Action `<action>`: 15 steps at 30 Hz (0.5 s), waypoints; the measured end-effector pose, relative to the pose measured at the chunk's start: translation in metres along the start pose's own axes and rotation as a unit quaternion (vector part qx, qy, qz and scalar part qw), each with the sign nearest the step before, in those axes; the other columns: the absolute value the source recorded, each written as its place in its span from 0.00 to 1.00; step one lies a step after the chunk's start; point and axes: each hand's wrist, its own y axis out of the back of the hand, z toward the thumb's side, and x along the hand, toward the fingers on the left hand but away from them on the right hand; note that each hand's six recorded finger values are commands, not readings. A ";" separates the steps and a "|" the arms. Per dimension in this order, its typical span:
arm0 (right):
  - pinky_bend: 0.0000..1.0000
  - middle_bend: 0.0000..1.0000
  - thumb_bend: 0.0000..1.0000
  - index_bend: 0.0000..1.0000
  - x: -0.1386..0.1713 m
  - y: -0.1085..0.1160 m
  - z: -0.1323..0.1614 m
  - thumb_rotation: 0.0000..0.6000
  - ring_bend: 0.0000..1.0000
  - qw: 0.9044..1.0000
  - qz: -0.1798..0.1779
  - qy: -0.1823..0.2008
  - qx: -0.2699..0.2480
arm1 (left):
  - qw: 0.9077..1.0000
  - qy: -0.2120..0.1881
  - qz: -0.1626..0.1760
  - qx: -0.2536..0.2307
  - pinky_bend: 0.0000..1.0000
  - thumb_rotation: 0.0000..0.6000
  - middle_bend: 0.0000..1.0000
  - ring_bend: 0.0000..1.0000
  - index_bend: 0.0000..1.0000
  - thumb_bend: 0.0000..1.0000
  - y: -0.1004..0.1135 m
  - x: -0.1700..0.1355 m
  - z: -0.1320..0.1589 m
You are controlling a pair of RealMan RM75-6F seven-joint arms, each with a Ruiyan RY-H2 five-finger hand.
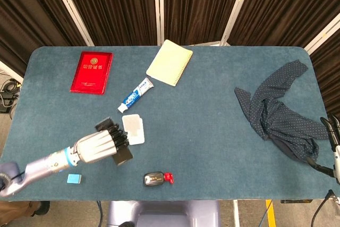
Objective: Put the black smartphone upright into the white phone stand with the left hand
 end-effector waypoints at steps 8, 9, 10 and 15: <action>0.00 0.00 0.00 0.00 -0.001 0.001 -0.003 1.00 0.00 1.000 -0.001 -0.004 -0.004 | 0.992 -0.044 -0.024 0.118 0.38 1.00 0.44 0.43 0.61 0.00 -0.010 0.030 -0.019; 0.00 0.00 0.00 0.00 -0.001 0.001 -0.004 1.00 0.00 1.000 -0.001 -0.005 -0.005 | 0.991 -0.047 -0.027 0.124 0.38 1.00 0.44 0.43 0.61 0.00 -0.011 0.032 -0.020; 0.00 0.00 0.00 0.00 -0.001 0.002 -0.004 1.00 0.00 1.000 -0.001 -0.005 -0.006 | 0.989 -0.053 -0.031 0.132 0.38 1.00 0.44 0.43 0.61 0.00 -0.012 0.035 -0.020; 0.00 0.00 0.00 0.00 -0.001 0.003 -0.006 1.00 0.00 1.000 -0.001 -0.006 -0.010 | 0.982 -0.082 -0.045 0.166 0.37 1.00 0.44 0.43 0.61 0.00 -0.016 0.053 -0.019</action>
